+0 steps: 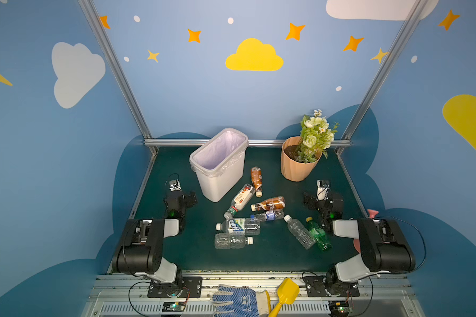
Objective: Throw the plastic bottles in the bin
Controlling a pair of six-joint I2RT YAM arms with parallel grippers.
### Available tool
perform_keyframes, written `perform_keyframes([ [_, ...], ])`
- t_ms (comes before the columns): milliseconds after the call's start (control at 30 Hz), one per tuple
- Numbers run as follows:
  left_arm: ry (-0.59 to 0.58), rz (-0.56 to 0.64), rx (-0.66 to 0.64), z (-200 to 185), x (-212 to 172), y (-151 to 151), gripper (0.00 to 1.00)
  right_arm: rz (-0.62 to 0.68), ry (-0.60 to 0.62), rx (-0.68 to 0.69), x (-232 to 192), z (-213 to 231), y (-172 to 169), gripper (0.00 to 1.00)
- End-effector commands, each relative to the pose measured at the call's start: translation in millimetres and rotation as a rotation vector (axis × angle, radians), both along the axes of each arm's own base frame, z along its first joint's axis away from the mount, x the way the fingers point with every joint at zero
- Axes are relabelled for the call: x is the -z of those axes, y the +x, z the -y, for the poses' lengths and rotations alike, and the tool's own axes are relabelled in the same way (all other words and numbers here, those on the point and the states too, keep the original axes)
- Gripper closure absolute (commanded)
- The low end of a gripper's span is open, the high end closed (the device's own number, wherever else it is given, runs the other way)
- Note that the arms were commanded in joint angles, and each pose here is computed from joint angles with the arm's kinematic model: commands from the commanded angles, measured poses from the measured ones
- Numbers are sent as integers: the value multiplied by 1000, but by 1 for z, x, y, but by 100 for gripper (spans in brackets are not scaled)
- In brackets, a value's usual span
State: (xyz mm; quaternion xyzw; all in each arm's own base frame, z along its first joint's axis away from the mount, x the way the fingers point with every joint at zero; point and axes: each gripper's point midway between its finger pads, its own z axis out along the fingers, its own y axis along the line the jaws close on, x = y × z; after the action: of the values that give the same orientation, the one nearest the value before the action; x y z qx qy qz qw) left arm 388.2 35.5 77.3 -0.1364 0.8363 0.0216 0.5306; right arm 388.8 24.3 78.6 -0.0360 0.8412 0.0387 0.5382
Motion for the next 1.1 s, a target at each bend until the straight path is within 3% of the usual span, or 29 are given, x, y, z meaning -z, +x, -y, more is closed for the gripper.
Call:
perform_keyframes([
  [0,8,5,12,2,-4,2,0,25,0,-3,-10,-1,5,3],
  [1067,8,4,11,2,-4,1,0,26,6,-5,-11,0,6,3],
])
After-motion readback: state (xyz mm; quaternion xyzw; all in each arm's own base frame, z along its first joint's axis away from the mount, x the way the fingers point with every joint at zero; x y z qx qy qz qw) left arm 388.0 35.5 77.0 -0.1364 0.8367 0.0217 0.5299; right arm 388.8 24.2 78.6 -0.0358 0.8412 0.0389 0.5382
